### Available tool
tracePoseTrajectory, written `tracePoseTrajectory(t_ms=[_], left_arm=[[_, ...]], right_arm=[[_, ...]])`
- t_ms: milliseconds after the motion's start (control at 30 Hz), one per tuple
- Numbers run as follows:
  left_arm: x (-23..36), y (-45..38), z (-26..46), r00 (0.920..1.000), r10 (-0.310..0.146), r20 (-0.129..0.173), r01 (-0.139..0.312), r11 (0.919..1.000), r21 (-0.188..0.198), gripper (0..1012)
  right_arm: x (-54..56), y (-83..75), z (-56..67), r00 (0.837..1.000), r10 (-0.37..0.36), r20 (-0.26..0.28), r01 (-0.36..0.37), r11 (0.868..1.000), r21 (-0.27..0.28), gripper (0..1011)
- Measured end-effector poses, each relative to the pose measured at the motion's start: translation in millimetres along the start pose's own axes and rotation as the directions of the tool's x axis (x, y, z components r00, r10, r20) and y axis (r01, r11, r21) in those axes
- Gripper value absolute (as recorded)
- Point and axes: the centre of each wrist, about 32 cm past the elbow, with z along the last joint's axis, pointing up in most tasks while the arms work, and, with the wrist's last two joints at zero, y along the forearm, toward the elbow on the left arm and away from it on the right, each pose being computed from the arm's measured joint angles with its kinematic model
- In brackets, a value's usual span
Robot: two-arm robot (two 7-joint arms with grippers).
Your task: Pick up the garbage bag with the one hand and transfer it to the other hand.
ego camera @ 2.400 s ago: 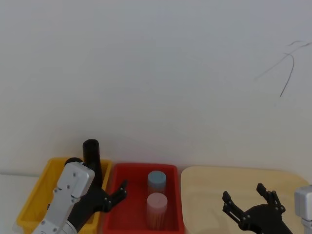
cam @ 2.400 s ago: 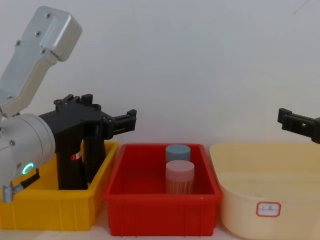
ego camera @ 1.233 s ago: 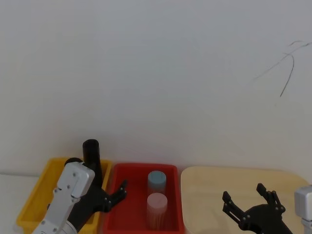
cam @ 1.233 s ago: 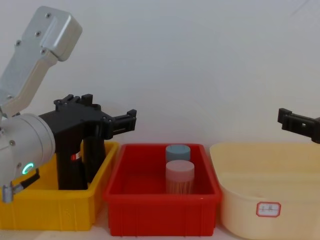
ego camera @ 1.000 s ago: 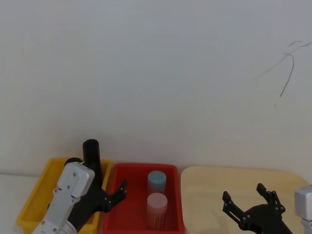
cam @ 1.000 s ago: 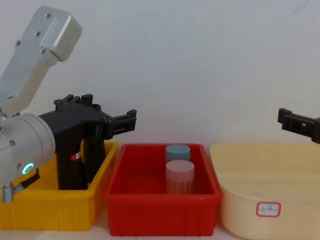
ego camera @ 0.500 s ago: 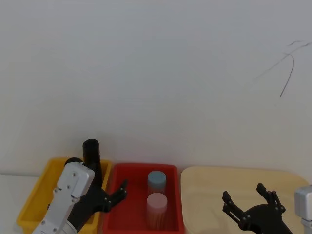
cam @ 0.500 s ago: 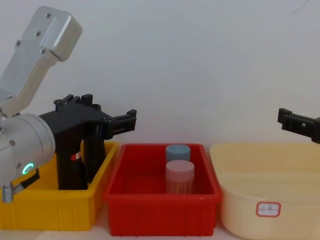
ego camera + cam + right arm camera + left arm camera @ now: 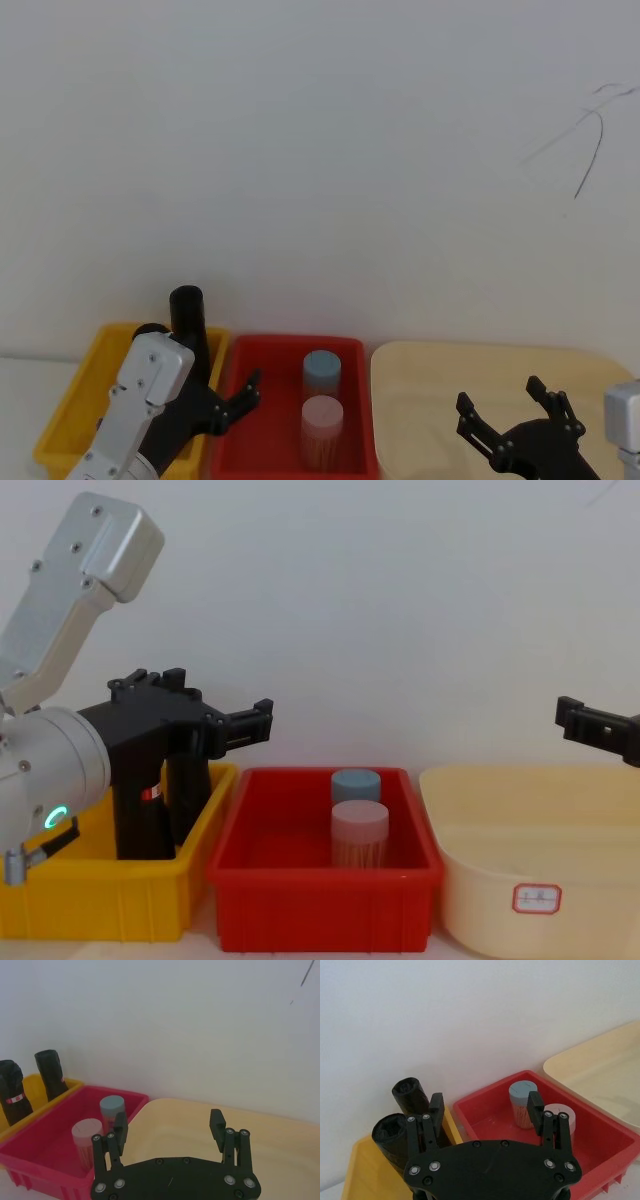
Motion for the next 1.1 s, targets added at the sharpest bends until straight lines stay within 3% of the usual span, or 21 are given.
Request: tracePoseTrajectory(t_ms=[367,500,700,733,933,967,1000,1100], left_arm=[[0.3,0.1,-0.1,1.0,0.001,0.0,-0.001,1.0,0.001,1001],[3.7,2.3,0.7,1.0,0.006,0.005,-0.006,1.0,0.006,1002],[16.5,12.1,1.9,0.9999,0.015,0.008,-0.015,0.9994,0.03,1001],[16.5,12.1,1.9,0.9999,0.015,0.008,-0.015,0.9994,0.03,1001],[36.7,26.9,2.2,0.9997,0.023,0.001,-0.023,0.9973,0.07,1002],[36.7,26.9,2.2,0.9997,0.023,0.001,-0.023,0.9973,0.07,1002],[41.9,30.1,2.4,0.9997,0.026,0.0,-0.026,0.9966,0.078,1002],[49.9,34.6,2.5,0.9996,0.026,-0.006,-0.025,0.9947,0.099,1001]], right_arm=[[0.0,0.0,0.0,1.0,0.0,0.0,0.0,1.0,0.0,1000],[0.0,0.0,0.0,1.0,0.0,0.0,0.0,1.0,0.0,1000],[0.0,0.0,0.0,1.0,0.0,0.0,0.0,1.0,0.0,999],[0.0,0.0,0.0,1.0,0.0,0.0,0.0,1.0,0.0,1000],[0.0,0.0,0.0,1.0,0.0,0.0,0.0,1.0,0.0,1000],[0.0,0.0,0.0,1.0,0.0,0.0,0.0,1.0,0.0,1000],[0.0,0.0,0.0,1.0,0.0,0.0,0.0,1.0,0.0,1000],[0.0,0.0,0.0,1.0,0.0,0.0,0.0,1.0,0.0,1000]])
